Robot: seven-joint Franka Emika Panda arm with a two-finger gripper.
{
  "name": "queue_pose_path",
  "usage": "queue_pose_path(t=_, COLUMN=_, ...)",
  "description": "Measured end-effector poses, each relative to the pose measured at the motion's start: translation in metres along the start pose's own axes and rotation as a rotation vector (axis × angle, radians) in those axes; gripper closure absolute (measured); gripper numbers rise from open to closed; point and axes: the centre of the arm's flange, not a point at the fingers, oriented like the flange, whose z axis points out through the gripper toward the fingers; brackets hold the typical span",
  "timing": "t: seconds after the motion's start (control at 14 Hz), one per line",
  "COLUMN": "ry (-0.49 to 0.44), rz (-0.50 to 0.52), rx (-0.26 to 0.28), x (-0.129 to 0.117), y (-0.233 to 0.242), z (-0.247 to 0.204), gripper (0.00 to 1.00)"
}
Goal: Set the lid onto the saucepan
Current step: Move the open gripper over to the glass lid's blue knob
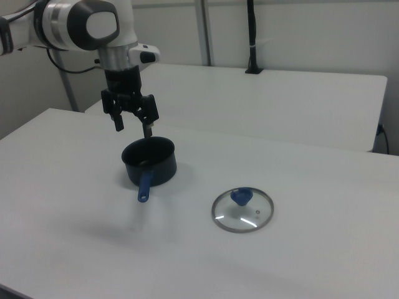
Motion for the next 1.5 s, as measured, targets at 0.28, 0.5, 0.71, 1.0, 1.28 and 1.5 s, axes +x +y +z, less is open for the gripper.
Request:
queue_pose_path(t=0.28, ry=0.063, rz=0.003, rx=0.019, x=0.013, y=-0.002, z=0.003, gripper=0.00)
queue_pose_path(t=0.5, ry=0.121, rz=0.016, rx=0.046, x=0.035, y=-0.006, z=0.016, gripper=0.00)
queue_pose_path(t=0.71, ry=0.136, rz=0.070, rx=0.049, x=0.058, y=-0.015, z=0.040, gripper=0.00)
queue_pose_path(t=1.0, ry=0.104, rz=0.069, rx=0.035, x=0.081, y=-0.045, z=0.079, gripper=0.00)
queue_pose_path(t=1.28, ry=0.098, rz=0.078, rx=0.025, x=0.089, y=-0.037, z=0.087, gripper=0.00)
queue_pose_path(t=1.5, ry=0.101, rz=0.092, rx=-0.012, x=0.087, y=0.048, z=0.086, gripper=0.00)
